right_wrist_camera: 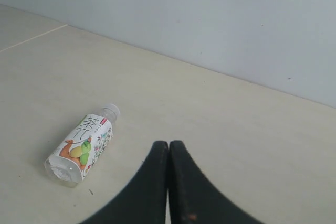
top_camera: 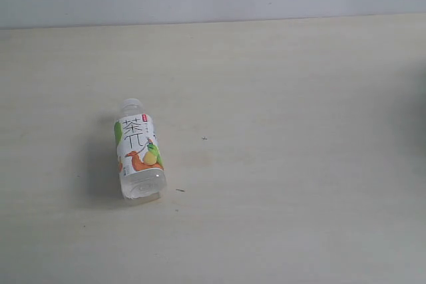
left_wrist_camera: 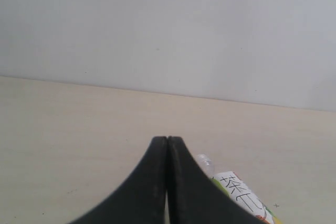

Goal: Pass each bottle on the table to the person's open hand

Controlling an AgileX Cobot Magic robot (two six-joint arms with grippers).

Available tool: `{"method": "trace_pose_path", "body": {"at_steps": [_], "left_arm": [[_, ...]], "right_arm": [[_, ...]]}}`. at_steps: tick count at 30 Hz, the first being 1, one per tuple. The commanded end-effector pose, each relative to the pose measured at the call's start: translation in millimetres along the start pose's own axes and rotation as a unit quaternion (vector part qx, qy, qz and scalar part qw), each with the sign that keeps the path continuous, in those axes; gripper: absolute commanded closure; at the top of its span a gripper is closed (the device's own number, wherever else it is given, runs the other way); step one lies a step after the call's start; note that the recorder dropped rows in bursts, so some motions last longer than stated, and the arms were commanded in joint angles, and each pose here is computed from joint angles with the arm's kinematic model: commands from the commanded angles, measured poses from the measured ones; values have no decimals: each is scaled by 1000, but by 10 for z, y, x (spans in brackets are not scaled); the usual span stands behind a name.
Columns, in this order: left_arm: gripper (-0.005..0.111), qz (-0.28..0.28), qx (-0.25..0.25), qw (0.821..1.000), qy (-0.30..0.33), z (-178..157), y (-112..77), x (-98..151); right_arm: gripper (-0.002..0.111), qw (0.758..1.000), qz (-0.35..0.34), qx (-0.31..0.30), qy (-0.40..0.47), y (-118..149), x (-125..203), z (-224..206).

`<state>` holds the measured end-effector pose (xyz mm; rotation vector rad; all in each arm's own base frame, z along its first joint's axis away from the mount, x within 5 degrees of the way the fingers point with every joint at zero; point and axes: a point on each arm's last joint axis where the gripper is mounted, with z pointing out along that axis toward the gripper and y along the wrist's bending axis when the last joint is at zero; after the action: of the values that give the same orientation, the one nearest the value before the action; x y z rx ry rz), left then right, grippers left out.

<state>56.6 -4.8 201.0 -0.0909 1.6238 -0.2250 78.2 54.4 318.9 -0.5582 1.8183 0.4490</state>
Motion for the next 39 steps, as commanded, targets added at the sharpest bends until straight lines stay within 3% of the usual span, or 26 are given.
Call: {"method": "trace_pose_path", "body": {"at_steps": [1,33,39], "left_arm": [[107,1,1,1000,-3,-4,0,-1],[107,1,1,1000,-3,-4,0,-1],[107,1,1,1000,-3,-4,0,-1]], "right_arm": [[108,1000,0,6,-6,-10,-2,-7],[108,1000,-2,7,-7,-11,-4,-7],[108,999,16,13,-44,-23,-70,-10]]}}
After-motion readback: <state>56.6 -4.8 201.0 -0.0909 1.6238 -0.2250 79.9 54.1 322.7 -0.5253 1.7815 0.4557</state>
